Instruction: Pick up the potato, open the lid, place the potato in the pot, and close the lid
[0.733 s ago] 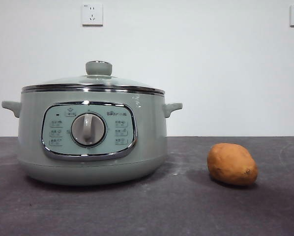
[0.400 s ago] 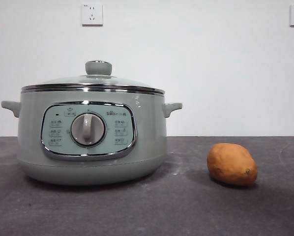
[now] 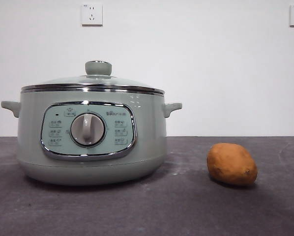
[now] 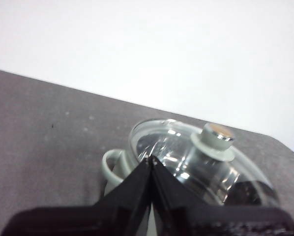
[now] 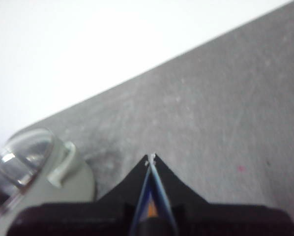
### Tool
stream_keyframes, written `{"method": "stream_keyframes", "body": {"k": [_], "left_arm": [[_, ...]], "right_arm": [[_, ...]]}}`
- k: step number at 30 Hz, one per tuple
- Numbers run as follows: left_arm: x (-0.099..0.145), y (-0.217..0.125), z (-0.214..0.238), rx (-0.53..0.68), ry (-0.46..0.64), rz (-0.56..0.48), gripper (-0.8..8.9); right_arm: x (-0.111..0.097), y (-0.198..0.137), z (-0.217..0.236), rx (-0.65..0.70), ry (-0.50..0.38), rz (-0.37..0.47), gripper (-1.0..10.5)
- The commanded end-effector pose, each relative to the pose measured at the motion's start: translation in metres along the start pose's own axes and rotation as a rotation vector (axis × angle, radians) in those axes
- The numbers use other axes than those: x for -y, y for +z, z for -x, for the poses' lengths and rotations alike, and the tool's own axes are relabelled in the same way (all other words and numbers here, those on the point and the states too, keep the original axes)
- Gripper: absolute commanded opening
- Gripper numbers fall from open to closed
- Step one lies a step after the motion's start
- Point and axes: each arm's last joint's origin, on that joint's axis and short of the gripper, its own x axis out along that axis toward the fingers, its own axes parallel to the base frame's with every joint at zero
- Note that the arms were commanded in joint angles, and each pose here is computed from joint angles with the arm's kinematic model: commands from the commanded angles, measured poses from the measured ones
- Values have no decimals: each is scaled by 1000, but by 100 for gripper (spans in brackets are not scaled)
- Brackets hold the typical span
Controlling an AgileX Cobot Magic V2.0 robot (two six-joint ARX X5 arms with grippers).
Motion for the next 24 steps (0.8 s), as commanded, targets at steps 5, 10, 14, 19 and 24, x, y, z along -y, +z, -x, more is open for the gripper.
{"method": "stream_keyframes", "body": {"k": [5, 10, 14, 19, 24], "left_arm": [[13, 26, 2, -96, -41, 11, -6], [22, 48, -11, -193, -145, 0, -5], [30, 67, -27, -271, -251, 2, -5], [37, 87, -50, -377, -381, 4, -1], [39, 100, -68, -433, -400, 11, 266]], "right_arm": [[-23, 45, 0, -26, 84, 71, -7], [-40, 73, -7, -146, 188, 123, -2], [-50, 89, -15, -285, 296, 150, -1], [-58, 99, -30, -450, 399, 158, 5], [-56, 97, -44, -530, 413, 139, 241]]}}
